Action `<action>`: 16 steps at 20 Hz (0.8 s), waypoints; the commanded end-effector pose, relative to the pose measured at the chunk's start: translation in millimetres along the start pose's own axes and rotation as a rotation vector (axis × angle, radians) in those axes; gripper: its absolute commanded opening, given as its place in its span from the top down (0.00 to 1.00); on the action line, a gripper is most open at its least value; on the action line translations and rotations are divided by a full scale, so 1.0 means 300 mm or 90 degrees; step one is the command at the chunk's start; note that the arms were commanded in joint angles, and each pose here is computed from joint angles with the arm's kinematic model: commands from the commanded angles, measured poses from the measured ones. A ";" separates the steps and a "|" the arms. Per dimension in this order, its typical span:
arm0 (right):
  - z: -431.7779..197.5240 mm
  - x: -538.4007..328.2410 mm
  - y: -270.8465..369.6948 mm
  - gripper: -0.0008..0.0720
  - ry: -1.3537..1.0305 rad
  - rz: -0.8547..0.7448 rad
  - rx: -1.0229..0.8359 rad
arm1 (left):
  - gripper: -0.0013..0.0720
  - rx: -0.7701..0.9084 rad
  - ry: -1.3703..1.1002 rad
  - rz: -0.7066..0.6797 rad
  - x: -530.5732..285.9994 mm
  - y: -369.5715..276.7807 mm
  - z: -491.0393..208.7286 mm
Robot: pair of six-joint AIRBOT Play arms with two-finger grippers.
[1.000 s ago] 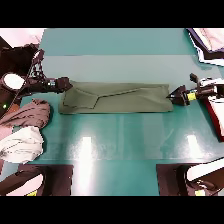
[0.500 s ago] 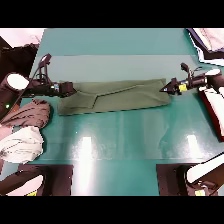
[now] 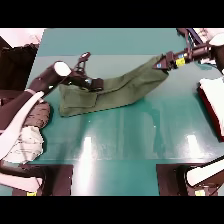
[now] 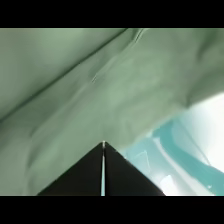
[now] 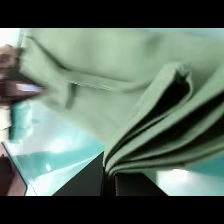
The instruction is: Fold the shirts.
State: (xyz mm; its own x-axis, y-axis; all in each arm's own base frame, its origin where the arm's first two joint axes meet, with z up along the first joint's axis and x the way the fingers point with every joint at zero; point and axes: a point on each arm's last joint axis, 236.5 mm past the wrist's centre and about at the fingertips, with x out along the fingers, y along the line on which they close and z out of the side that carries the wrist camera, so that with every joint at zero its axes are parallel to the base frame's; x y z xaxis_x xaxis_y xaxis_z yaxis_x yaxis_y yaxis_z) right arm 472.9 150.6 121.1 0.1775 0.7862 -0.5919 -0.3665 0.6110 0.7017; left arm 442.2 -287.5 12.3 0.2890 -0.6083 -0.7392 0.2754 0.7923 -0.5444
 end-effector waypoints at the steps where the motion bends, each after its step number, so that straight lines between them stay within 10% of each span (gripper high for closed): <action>1: 0.067 -0.001 0.242 0.97 -0.024 0.011 -0.072 | 0.95 -0.006 0.024 -0.010 0.183 -0.025 0.041; 11: -0.013 0.200 0.513 0.97 0.032 0.067 -0.148 | 0.95 -0.040 0.058 0.018 0.312 0.063 0.016; 16: 0.004 0.242 0.585 0.97 0.008 0.078 -0.172 | 0.95 0.111 0.023 0.124 0.098 0.068 0.166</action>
State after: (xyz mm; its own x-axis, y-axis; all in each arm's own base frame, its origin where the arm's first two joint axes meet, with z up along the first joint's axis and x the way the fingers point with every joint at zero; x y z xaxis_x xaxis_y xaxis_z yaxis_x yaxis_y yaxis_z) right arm 422.8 300.6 196.6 0.0923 0.8413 -0.5326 -0.5981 0.4745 0.6459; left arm 489.7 -319.9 -29.6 0.2570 -0.5406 -0.8010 0.3036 0.8321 -0.4642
